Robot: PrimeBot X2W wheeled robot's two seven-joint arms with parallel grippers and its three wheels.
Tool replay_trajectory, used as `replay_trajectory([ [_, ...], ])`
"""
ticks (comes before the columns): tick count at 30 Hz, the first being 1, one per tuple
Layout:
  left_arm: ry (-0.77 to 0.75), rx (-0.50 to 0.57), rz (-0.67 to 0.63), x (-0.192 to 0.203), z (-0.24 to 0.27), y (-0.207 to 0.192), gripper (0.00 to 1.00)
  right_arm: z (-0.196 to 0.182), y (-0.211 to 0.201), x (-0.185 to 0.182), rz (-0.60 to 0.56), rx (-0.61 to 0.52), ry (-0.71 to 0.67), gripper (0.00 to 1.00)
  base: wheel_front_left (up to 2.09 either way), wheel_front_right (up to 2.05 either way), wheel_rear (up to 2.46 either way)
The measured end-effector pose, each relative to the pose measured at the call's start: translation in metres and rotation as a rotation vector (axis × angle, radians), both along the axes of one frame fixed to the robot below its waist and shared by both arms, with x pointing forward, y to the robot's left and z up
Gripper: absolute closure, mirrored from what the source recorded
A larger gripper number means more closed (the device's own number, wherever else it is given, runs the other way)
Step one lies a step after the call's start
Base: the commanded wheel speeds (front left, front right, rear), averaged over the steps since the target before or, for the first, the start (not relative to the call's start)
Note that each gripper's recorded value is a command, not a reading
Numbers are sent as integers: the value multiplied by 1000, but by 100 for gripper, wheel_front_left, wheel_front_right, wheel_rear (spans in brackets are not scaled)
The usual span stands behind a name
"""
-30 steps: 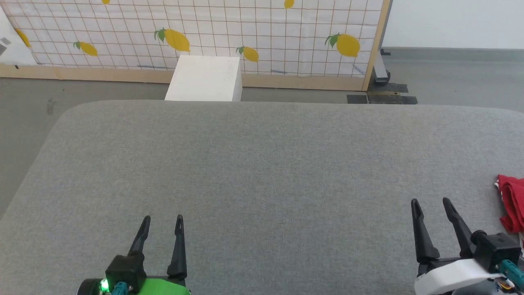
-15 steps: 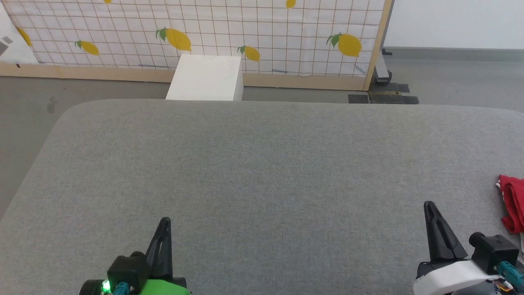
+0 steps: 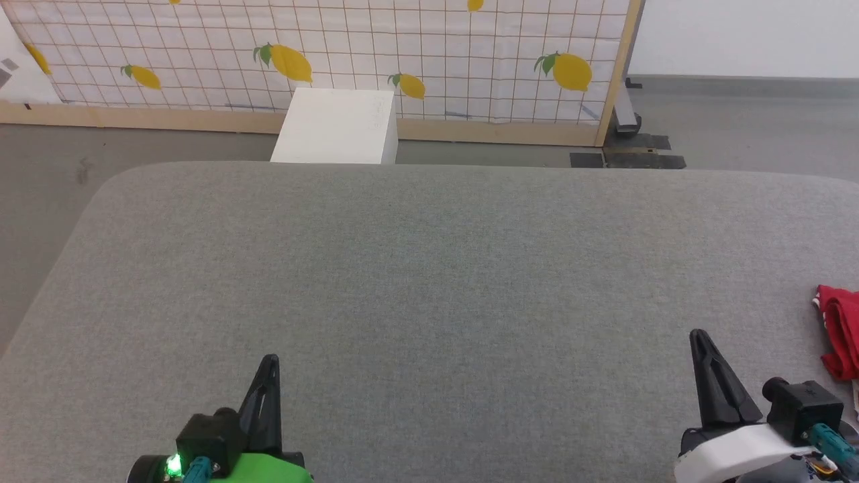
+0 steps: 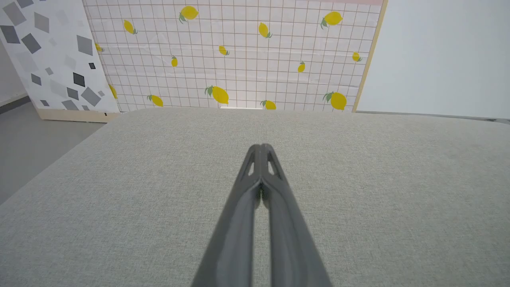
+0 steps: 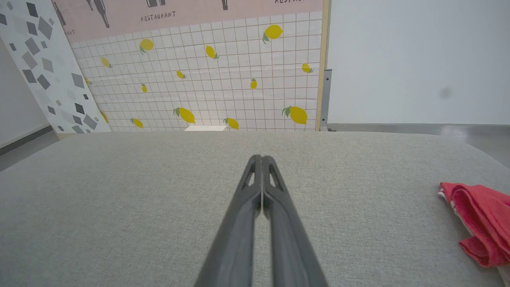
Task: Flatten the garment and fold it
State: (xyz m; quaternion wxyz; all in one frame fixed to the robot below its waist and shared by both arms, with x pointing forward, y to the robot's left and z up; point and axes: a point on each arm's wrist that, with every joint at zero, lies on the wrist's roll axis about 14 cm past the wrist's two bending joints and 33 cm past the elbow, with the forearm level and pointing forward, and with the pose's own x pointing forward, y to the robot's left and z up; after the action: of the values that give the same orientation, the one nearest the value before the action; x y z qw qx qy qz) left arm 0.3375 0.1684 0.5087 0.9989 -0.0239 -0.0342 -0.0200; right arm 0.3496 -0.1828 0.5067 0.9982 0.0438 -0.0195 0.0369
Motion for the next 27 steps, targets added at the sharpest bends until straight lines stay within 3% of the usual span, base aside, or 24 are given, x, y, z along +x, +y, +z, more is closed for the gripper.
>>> replay_trajectory([
  [27,32,19,2,6,-1,1,100,2,5,4,15,-27,18,100,0,0,0],
])
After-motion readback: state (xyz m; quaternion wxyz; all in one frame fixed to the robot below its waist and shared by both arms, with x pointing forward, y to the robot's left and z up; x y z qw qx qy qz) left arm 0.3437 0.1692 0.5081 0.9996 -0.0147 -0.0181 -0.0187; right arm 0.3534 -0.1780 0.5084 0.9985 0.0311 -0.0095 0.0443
